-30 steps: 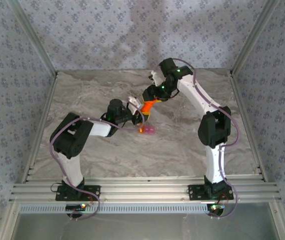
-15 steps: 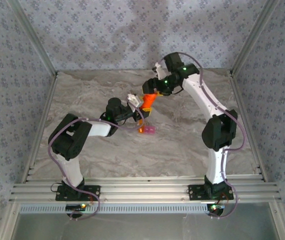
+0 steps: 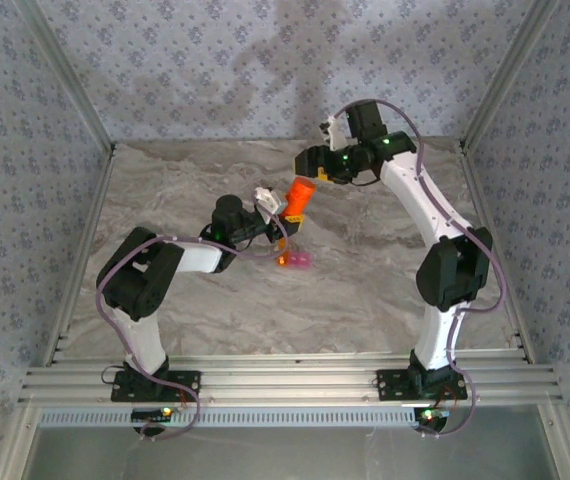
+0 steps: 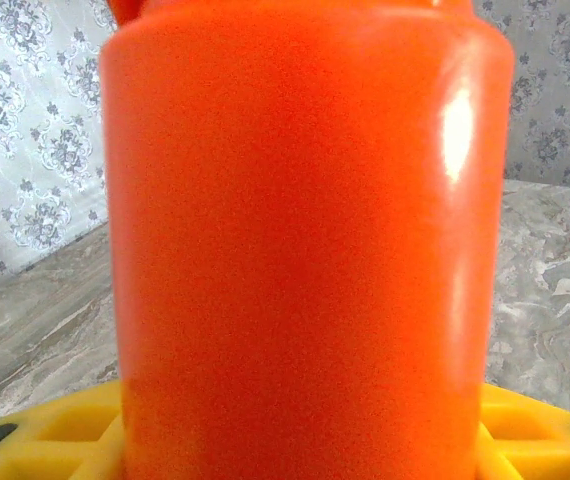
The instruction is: Sort the pills into containers
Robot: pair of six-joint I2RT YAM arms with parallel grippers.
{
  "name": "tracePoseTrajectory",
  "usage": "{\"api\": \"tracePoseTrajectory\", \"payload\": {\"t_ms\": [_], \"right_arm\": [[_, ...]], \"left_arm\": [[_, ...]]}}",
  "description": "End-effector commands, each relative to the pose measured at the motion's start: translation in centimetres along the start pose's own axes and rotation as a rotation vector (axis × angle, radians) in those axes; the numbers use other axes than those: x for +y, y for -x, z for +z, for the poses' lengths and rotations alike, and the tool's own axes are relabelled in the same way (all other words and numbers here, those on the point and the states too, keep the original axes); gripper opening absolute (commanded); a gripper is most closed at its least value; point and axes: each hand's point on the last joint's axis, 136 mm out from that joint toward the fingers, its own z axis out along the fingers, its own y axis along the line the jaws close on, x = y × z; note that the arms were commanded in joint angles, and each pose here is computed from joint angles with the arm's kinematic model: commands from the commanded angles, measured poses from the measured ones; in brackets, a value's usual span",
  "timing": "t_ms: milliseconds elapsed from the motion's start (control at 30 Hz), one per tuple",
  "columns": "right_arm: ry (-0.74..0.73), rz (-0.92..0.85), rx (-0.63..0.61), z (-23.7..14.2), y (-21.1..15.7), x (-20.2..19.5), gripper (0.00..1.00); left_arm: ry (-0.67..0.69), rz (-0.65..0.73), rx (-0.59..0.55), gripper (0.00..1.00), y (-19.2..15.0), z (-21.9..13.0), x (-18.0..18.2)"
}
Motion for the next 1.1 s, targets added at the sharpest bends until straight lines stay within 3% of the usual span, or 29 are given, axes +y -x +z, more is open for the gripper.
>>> {"api": "tracePoseTrajectory", "payload": {"t_ms": [0,633,900,1067], "right_arm": [[0.012,0.015,-0.092,-2.6,1.7,0.6,0.74],[0.017,-0.019,0.035,0.4,-1.5,0.6,0.77],[0.01,-0.029,0.073,1.0,-3.0,0.5,0.74],[0.01,-0.032,0.076,1.1,-3.3,0.6,0.65]], "left_arm": [[-0.01,0.042,-0.087,0.0,3.3,0.2,-0.1],[-0.009,0.036,-0.088,0.0,3.3,0.1,0.1],[-0.008,0.031,-0.085,0.0,3.2,0.1,0.2],[-0.007,0.029,-0.086,0.0,3.3,0.1,0.2]]}}
